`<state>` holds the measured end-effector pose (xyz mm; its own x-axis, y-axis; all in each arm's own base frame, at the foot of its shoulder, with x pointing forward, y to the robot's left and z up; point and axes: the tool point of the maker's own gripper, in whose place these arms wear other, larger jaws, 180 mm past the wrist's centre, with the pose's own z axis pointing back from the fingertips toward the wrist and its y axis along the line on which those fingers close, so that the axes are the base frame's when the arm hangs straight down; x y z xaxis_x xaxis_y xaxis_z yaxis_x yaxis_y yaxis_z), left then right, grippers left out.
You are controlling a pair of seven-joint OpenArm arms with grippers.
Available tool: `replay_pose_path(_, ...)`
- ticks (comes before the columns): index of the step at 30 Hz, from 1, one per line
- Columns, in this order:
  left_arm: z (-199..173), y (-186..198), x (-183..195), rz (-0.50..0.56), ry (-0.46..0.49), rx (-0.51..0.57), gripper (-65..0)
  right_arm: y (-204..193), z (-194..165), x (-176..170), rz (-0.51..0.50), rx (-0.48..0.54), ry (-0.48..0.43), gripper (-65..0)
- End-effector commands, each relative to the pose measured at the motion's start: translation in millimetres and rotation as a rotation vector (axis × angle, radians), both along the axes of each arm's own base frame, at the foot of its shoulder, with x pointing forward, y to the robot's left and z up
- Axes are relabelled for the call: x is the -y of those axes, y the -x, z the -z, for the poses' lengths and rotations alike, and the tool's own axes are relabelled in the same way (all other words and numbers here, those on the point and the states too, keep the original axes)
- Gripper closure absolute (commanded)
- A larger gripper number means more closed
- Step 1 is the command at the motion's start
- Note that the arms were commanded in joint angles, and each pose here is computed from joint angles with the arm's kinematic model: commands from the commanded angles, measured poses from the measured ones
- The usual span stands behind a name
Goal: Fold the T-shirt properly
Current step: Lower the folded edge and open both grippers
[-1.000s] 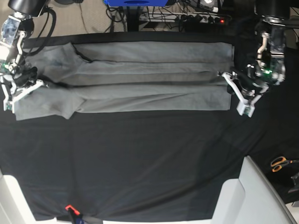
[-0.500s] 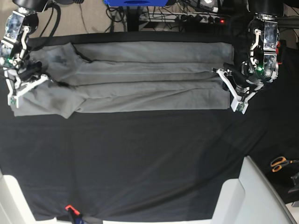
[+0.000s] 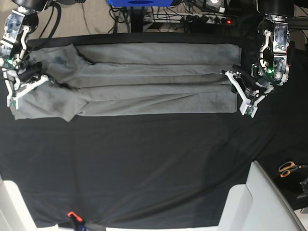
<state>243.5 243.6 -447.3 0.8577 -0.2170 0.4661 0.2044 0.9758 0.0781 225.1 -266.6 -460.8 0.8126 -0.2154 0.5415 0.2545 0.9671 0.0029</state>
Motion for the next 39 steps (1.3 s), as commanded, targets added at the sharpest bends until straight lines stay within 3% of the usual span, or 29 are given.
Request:
replay_pose_path(1,-9.0,-7.8,-5.5,0.000,-0.014,0.034,0.0,-7.8,-9.1,7.0,-0.001,0.035,0.024,0.0)
replay_pose_path(31,-6.9,-2.3,-6.3,0.002,-0.018,0.021,0.0,4.1,-0.9,14.3,0.089,-0.002,0.029,-2.1)
replay_pose_path(33,-7.4,-2.6,-6.3,0.002,-0.018,0.023,0.0,3.5,-0.5,12.5,0.088,-0.003,0.025,-9.5)
replay_pose_path(38,-8.3,-2.7,-9.9,-0.008,-0.024,0.023,0.0,1.5,-6.0,16.7,0.099,0.007,0.034,-39.3)
replay_pose_path(39,-8.3,-2.7,-9.9,-0.008,-0.024,0.023,-5.8,0.4,-9.1,18.6,0.103,0.015,0.039,-41.7)
